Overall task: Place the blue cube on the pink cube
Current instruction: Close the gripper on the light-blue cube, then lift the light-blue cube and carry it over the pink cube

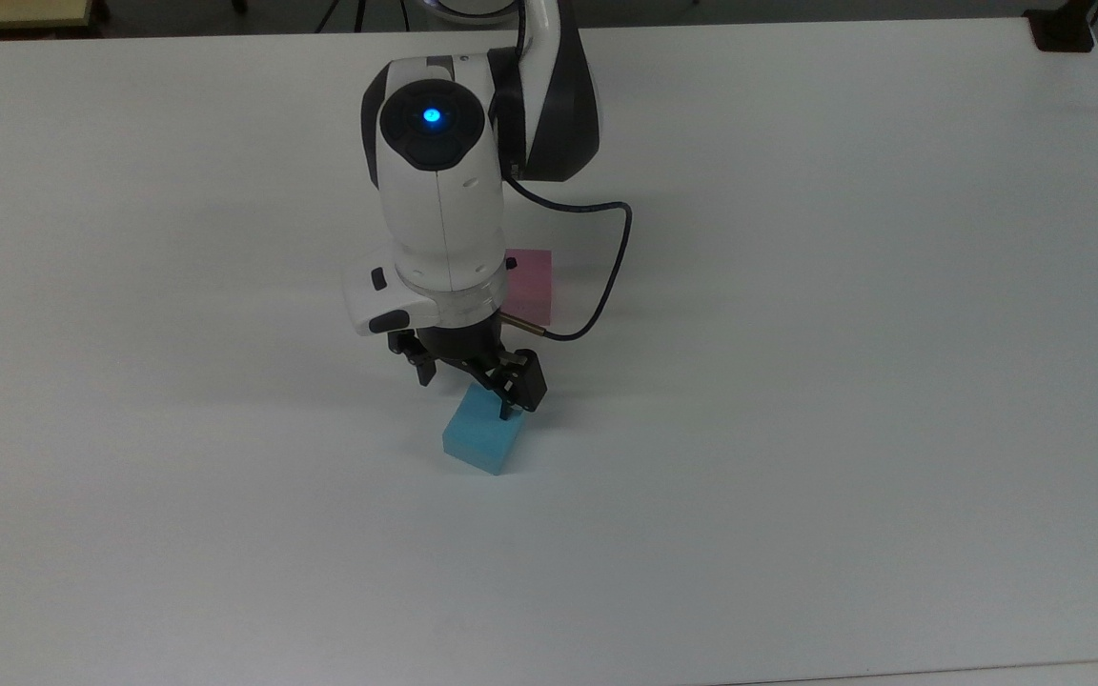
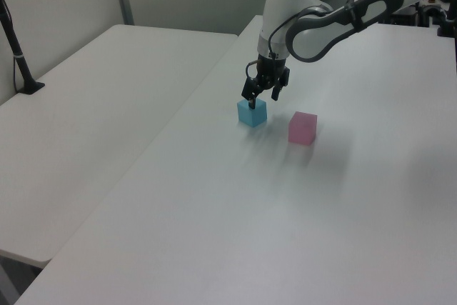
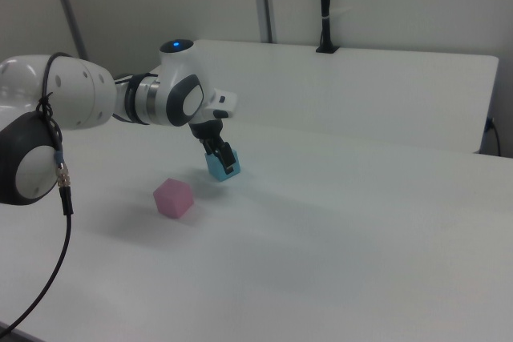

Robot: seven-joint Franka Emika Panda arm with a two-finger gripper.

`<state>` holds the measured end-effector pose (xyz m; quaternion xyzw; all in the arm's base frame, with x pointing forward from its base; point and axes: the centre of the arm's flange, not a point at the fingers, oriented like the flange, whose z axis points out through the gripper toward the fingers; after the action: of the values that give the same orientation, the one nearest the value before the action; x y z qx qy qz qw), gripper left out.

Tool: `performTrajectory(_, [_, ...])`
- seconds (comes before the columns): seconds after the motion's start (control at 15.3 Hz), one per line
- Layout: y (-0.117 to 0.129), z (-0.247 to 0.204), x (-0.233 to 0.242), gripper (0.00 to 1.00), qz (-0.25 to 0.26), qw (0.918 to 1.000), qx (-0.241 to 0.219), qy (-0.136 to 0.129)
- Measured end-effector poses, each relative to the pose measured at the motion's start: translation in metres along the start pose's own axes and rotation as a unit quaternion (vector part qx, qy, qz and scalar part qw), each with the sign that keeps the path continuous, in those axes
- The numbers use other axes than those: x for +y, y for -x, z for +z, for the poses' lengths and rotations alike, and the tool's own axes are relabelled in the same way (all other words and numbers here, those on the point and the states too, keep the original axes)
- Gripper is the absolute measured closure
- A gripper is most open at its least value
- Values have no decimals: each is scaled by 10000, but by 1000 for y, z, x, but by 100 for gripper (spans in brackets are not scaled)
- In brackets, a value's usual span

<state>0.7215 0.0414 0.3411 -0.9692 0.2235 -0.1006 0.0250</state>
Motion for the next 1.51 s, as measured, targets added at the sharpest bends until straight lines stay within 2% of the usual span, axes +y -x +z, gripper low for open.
performTrajectory(0.72, [-4,-12,-10,0,30,9999,114,-79])
performTrajectory(1.11, [7,15,-29,2,-376,9988,324,25])
performTrajectory(1.18, [6,19,-27,12,-472,9981,379,119])
performTrajectory(1.24, [5,22,-25,26,-536,9975,414,192])
performTrajectory(1.31, [5,22,-24,36,-574,9971,444,234])
performTrajectory(1.38, [2,20,-23,41,-600,9967,488,260])
performTrajectory(1.51, [-3,14,-24,41,-671,9954,608,305])
